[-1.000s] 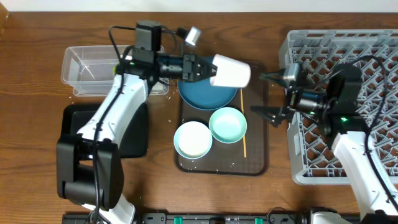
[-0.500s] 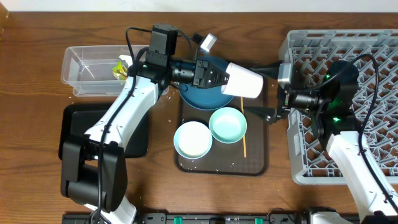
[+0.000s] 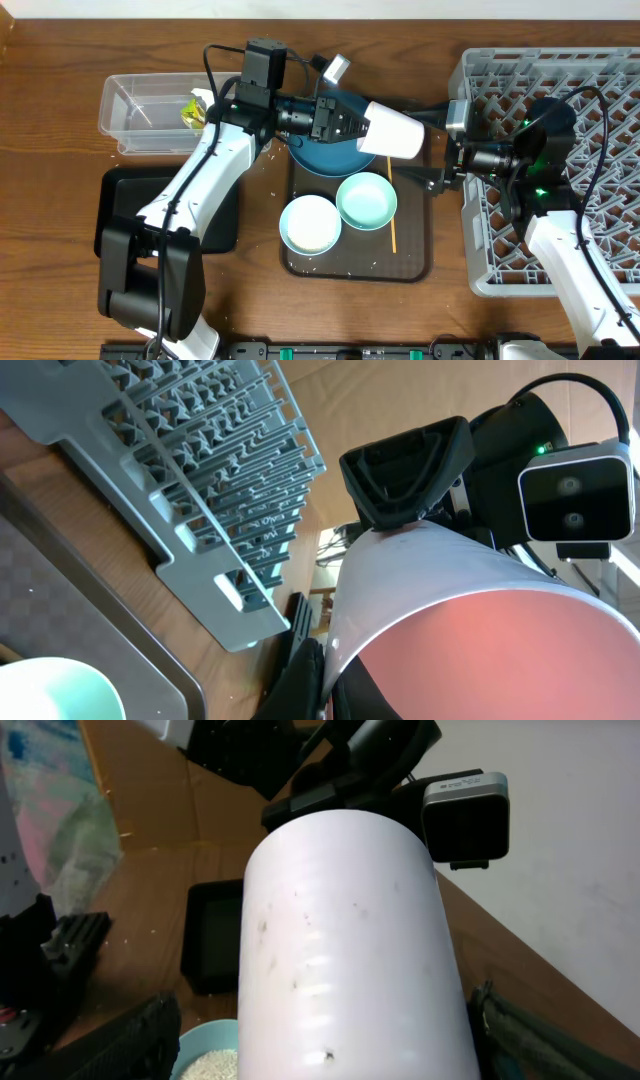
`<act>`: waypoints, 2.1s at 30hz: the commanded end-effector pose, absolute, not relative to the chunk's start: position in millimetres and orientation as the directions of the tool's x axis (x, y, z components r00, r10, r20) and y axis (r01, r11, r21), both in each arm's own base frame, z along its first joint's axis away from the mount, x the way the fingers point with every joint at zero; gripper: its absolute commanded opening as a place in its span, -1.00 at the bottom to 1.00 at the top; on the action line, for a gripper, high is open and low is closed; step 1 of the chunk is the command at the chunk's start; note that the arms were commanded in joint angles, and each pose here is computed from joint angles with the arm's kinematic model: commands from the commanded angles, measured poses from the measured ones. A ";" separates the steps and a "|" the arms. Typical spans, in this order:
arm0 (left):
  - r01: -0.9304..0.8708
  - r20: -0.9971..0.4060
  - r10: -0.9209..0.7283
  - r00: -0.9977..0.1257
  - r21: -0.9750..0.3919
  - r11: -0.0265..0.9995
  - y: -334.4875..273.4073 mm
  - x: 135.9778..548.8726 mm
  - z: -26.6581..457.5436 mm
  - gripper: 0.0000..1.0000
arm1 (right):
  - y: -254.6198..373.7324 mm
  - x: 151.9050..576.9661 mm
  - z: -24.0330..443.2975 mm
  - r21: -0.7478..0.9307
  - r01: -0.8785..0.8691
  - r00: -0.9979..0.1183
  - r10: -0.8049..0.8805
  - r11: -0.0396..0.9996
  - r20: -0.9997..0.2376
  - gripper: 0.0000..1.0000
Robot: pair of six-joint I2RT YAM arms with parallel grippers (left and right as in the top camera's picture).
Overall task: Sort waste into correct bins and load items into the dishwasher rack
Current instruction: 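Hand the pink cup from the left gripper to the right gripper, then place the pink cup into the dish rack with the right gripper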
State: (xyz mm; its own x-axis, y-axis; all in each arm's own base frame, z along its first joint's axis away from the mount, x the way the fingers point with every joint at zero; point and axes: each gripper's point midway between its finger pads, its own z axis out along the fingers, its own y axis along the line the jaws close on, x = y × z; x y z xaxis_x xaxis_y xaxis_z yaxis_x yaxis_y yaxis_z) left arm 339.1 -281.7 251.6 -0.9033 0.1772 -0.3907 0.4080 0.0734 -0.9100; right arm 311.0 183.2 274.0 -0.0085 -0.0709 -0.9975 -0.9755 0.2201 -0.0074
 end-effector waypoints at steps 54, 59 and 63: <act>0.095 -0.236 -0.049 -0.971 -0.560 0.823 -167.0 376.1 126.5 0.22 | 67.8 382.2 197.6 0.390 -0.349 -0.636 0.091 0.852 -0.766 -0.35; 0.035 -0.267 -0.120 -0.956 -0.510 0.859 -125.8 377.1 143.1 0.23 | 6.4 384.2 225.3 0.297 -0.100 -0.683 0.152 0.950 -0.715 -0.32; 0.048 -0.349 -0.132 -0.928 -0.465 0.884 -106.5 376.7 166.8 0.23 | -41.0 375.8 254.0 0.190 0.089 -0.683 0.199 0.978 -0.703 -0.29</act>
State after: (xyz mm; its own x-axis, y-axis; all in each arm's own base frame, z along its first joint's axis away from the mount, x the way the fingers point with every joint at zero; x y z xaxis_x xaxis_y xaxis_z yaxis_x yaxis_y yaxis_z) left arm 376.3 -120.1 146.4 -0.9551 -0.1520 -0.2545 0.0053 0.8496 -0.5274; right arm 373.6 3.6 227.8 -0.7294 0.1607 -0.6650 -0.0789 0.9458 0.3151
